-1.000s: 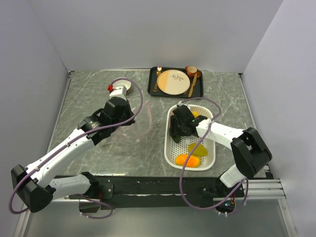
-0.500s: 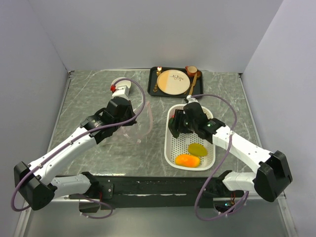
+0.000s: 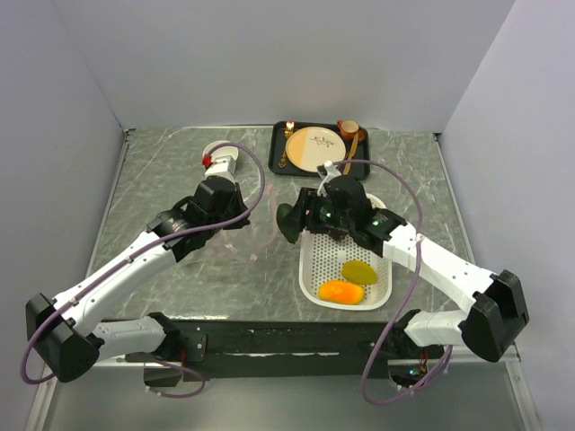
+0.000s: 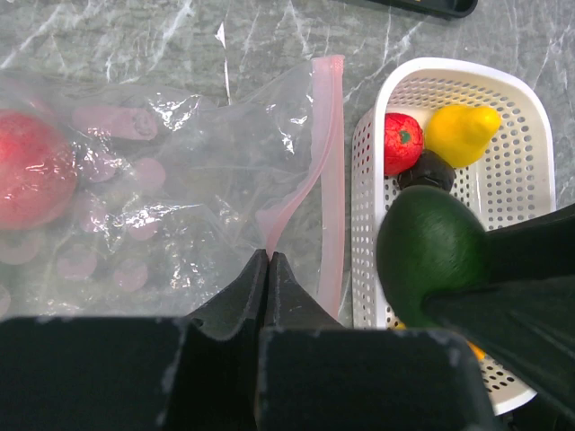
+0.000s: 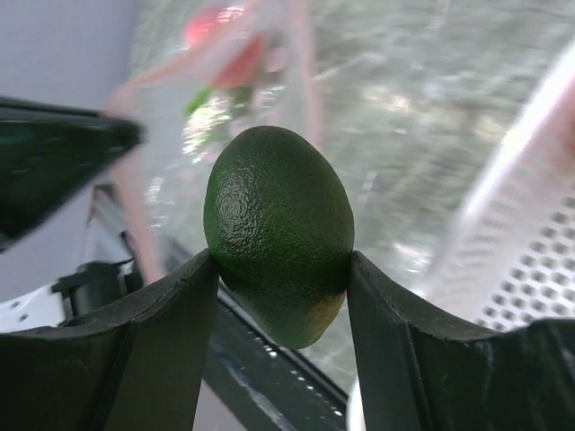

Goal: Place the food in the zip-top bag and seal the zipper
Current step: Place the fake fruit in the zipper food storage bag.

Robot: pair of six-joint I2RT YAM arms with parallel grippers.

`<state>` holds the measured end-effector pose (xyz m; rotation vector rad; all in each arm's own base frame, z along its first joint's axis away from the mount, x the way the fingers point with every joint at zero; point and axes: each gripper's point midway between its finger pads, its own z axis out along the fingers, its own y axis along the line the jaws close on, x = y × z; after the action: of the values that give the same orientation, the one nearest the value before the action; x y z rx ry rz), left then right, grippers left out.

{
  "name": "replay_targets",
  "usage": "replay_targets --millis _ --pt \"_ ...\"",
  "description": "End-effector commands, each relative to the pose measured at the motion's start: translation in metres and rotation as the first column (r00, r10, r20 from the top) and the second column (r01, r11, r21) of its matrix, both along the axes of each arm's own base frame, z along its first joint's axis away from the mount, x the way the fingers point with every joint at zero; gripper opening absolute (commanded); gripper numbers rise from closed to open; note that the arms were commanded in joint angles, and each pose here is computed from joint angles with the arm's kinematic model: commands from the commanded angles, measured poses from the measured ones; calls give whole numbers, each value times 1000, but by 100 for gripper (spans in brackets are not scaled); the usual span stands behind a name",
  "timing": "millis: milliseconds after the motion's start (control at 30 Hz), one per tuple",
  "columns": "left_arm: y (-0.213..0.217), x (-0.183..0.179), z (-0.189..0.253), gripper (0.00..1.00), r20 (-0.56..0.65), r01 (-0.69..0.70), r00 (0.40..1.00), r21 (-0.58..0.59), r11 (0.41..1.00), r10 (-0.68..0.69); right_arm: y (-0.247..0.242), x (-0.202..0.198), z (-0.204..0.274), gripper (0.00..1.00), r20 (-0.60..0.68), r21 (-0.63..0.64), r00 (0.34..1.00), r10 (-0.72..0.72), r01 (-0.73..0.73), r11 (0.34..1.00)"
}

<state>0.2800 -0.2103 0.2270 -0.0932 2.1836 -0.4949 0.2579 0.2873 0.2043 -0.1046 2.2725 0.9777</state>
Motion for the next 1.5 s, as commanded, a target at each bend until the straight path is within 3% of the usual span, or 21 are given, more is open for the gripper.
replay_targets --millis 0,800,1000,1167,1333,1467 --pt "-10 2 3 1 11 29 1000 -31 999 -28 34 -1 28 40 39 92 996 81 -84 992" --pt "-22 -3 5 1 2 110 994 -39 993 -110 79 16 4 46 -53 120 990 128 -121 985" --pt "-19 0 16 1 28 89 996 -45 995 -87 85 12 5 66 -41 120 985 169 -163 979" --pt "-14 2 23 1 48 63 997 -48 997 -61 73 12 11 92 5 96 992 129 -129 987" --pt "-11 3 23 1 49 43 998 -41 998 -41 47 20 23 97 64 33 998 29 -31 999" --pt "-9 3 24 1 53 33 998 -41 999 -31 -3 37 23 99 114 -81 975 -191 201 976"
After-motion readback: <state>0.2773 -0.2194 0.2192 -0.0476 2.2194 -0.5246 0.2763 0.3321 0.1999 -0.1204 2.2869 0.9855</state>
